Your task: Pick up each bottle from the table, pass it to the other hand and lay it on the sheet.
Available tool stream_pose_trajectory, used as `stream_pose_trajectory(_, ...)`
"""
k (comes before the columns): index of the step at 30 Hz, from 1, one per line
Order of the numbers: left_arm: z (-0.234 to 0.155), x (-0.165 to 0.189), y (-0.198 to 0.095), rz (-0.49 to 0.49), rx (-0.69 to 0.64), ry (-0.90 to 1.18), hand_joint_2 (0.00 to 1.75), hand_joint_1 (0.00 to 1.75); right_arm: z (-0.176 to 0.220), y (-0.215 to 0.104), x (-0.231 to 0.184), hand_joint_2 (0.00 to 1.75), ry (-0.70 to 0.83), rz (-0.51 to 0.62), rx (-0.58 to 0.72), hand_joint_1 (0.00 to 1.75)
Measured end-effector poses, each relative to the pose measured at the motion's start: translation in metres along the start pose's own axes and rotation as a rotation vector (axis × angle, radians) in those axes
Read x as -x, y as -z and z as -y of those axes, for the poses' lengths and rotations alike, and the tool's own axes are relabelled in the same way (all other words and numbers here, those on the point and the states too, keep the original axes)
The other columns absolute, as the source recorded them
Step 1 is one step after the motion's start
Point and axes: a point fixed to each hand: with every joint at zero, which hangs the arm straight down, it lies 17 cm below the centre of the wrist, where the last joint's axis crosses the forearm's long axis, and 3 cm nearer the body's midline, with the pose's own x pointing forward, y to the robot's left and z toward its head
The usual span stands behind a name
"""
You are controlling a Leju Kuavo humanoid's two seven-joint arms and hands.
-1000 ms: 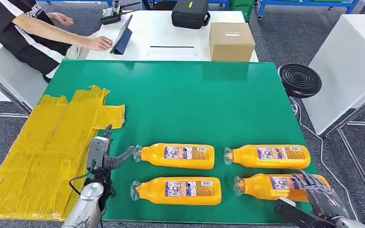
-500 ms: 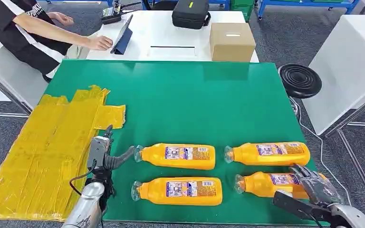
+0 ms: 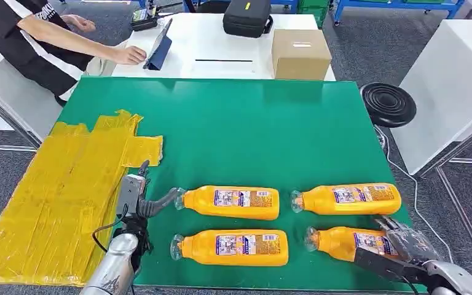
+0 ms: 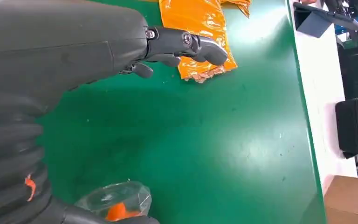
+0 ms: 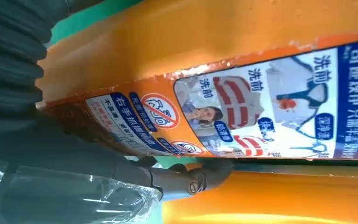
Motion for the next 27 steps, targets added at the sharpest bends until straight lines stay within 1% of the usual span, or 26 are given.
stream_pose_trajectory(13, 0.0025, 0.001, -0.0007, -0.002, 0.006, 0.0, 1.75, 0.0, -0.0017, 0.0004, 0.0016, 1.75, -0.012, 0.006, -0.015, 0.0)
stream_pose_trajectory(14, 0.0026, 0.0012, -0.0007, -0.002, 0.006, 0.0, 1.75, 0.0, -0.0018, 0.0004, 0.0018, 1.75, -0.012, 0.006, -0.016, 0.17)
stream_pose_trajectory(16, 0.0026, 0.001, -0.0006, -0.002, 0.006, 0.0, 1.75, 0.0, -0.0021, 0.0006, 0.0021, 1.75, -0.011, 0.006, -0.016, 0.73)
stream_pose_trajectory(17, 0.0027, 0.001, -0.0006, -0.002, 0.007, 0.0, 1.75, 0.0, -0.0023, 0.0006, 0.0019, 1.75, -0.009, 0.006, -0.017, 1.27)
stream_pose_trajectory(18, 0.0028, 0.0009, -0.0004, -0.002, 0.007, 0.001, 1.75, 0.0, -0.0023, 0.0005, 0.0019, 1.75, -0.008, 0.007, -0.017, 1.54)
stream_pose_trajectory(20, 0.003, 0.0013, -0.0001, -0.003, 0.007, 0.0, 1.75, 0.0, -0.0027, 0.0002, 0.0009, 1.75, 0.0, 0.013, -0.02, 1.75)
stream_pose_trajectory(27, 0.003, 0.0018, 0.0009, -0.005, 0.005, -0.003, 1.75, 0.0, -0.0014, 0.0026, -0.0035, 1.75, 0.013, 0.023, -0.016, 1.75)
